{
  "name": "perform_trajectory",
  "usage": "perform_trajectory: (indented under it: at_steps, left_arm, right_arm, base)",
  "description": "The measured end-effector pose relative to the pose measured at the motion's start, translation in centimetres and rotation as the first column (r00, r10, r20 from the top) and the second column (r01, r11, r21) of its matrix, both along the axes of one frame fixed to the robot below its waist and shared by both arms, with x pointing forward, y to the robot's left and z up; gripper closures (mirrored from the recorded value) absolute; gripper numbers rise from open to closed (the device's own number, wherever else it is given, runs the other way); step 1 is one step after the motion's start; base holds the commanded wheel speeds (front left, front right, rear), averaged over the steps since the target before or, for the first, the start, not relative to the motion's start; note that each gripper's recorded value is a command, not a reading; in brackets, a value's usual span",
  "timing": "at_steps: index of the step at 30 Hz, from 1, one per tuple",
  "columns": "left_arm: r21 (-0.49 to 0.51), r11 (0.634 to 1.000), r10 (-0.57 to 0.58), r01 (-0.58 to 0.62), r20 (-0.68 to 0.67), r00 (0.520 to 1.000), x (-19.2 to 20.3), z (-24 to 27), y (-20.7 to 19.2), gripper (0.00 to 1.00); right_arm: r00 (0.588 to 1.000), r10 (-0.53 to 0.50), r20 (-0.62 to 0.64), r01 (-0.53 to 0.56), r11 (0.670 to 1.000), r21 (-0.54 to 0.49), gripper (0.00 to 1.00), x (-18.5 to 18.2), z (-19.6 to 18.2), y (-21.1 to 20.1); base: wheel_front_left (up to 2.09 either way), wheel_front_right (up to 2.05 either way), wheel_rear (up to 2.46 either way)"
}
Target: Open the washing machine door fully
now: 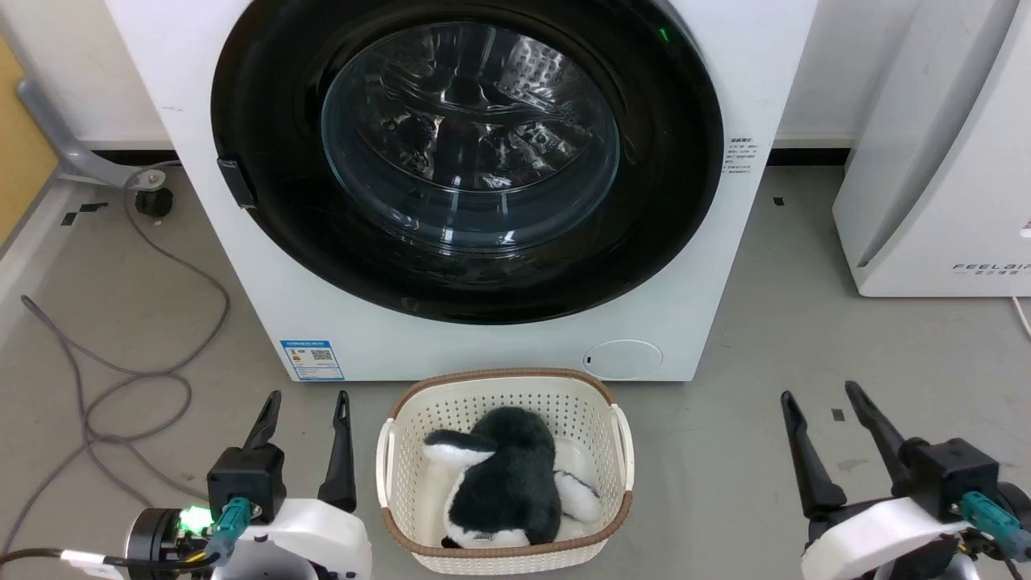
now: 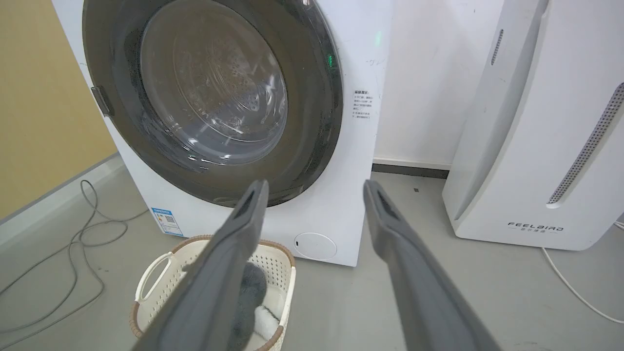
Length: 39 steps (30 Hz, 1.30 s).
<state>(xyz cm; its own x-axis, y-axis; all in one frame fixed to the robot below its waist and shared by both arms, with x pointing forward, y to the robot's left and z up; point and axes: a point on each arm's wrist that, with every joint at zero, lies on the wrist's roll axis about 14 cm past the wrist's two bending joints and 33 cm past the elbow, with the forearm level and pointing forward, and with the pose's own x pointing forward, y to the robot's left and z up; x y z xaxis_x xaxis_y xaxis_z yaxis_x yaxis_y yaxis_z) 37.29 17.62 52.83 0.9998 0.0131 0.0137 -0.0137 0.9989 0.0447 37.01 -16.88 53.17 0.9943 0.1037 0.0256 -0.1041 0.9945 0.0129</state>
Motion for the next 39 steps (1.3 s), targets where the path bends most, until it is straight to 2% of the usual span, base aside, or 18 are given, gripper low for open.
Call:
perform_trajectory:
  at_steps: [16,26,27,28,31,33,39]
  left_arm:
    - [-0.008,1.0,0.014,-0.014,0.031,0.999,0.0,0.4,0.0,0.0]
    - [-0.016,1.0,0.019,-0.018,0.046,0.999,-0.1,0.5,-0.2,0.0]
    - [-0.017,1.0,0.021,-0.02,0.05,0.999,-0.1,0.5,-0.1,0.0]
    - [-0.018,1.0,0.024,-0.023,0.05,0.998,-0.1,0.5,-0.1,0.0]
    - [-0.023,0.999,0.028,-0.027,0.056,0.998,-0.1,0.6,-0.1,0.0]
    - [-0.023,0.999,0.03,-0.029,0.058,0.998,-0.1,0.6,-0.1,0.0]
    - [-0.024,0.999,0.037,-0.035,0.068,0.997,-0.1,0.7,-0.1,0.0]
  right_arm:
    - [0.998,-0.022,0.066,0.017,0.997,0.08,0.0,0.1,1.6,-0.7]
    - [0.996,-0.019,0.087,0.014,0.998,0.06,0.0,0.2,1.9,-0.6]
    - [0.996,-0.019,0.089,0.013,0.998,0.061,0.55,0.2,1.9,-0.6]
    - [0.996,-0.019,0.091,0.013,0.998,0.061,1.0,0.2,1.9,-0.6]
    - [0.995,-0.024,0.097,0.015,0.996,0.088,1.0,0.2,2.0,-0.7]
    - [0.995,-0.031,0.096,0.017,0.99,0.143,1.0,0.2,2.0,-0.9]
    - [0.994,-0.051,0.092,0.016,0.938,0.347,1.0,0.2,1.9,-1.4]
  base:
    - [0.0,0.0,0.0]
    - [0.0,0.0,0.0]
    - [0.0,0.0,0.0]
    - [0.0,0.0,0.0]
    - [0.0,0.0,0.0]
    - [0.0,0.0,0.0]
    - [0.0,0.0,0.0]
